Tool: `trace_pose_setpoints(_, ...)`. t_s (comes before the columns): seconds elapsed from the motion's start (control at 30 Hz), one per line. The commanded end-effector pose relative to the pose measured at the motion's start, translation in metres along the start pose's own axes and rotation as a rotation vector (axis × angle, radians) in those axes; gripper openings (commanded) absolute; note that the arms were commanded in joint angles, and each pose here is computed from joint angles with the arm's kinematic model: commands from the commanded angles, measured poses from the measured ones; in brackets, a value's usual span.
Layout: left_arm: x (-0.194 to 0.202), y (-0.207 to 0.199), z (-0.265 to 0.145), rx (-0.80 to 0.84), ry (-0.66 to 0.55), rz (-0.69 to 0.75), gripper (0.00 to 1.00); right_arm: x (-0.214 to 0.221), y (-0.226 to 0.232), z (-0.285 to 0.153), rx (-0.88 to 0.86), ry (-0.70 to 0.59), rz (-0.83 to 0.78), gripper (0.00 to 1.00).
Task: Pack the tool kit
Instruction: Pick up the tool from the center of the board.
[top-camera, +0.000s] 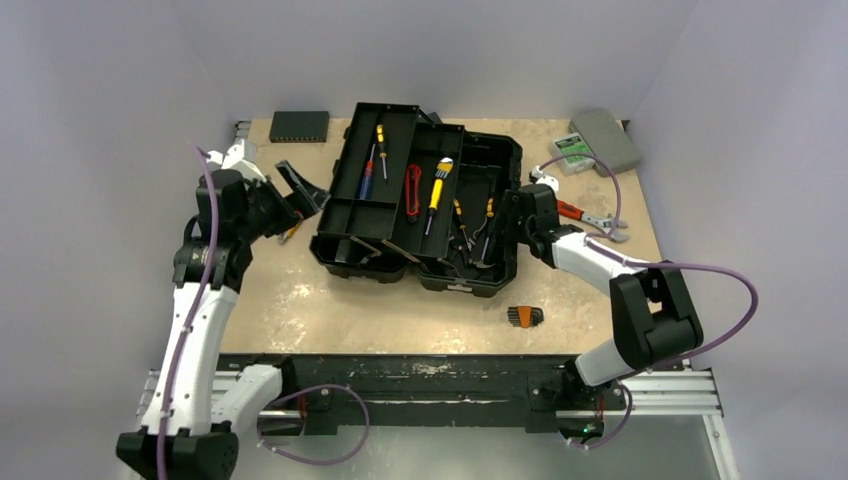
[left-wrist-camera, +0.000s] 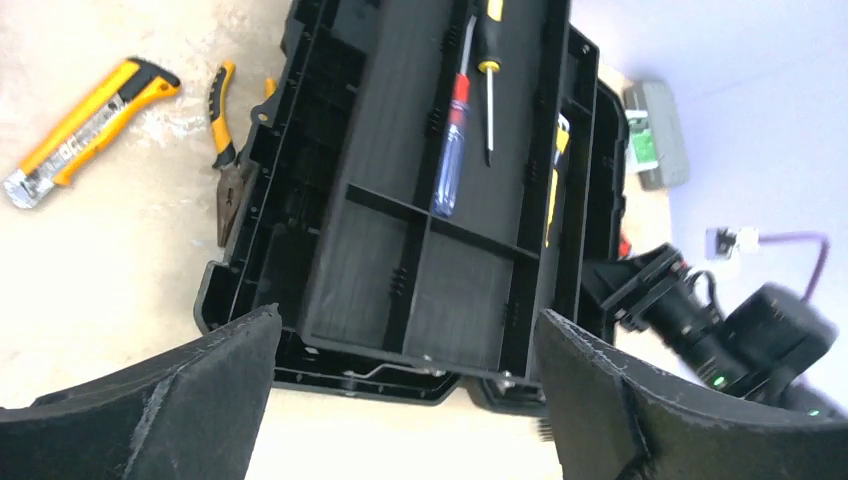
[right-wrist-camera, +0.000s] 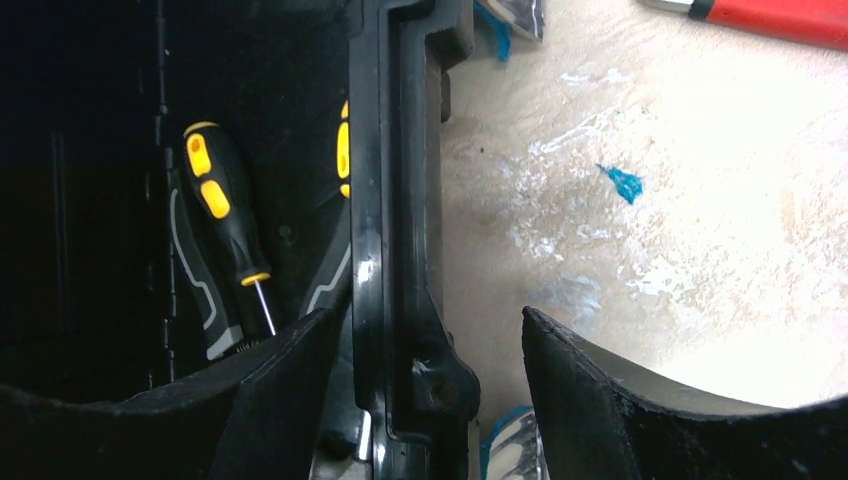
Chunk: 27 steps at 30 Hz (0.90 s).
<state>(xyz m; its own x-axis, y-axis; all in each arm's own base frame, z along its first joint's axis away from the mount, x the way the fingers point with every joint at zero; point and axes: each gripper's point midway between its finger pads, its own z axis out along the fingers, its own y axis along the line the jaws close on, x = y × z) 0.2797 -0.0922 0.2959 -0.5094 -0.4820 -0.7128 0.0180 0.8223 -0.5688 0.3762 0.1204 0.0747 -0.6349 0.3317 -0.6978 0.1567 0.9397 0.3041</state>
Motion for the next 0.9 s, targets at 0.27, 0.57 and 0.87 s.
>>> trace_pose_setpoints(0.27,-0.02,0.098,0.076,-0.007,0.036,-0.43,0.92,-0.024,0.012,-0.019,-0.086,-0.142,0.048,0.66)
trace_pose_setpoints(0.57,0.018,0.129,0.12,0.031,0.133,-0.486,0.91,-0.023,0.013,-0.024,-0.103,-0.158,0.055,0.65)
trace_pose_setpoints(0.87,0.031,0.148,0.133,-0.021,0.182,-0.472,0.89,-0.022,0.011,-0.022,-0.096,-0.154,0.047,0.65)
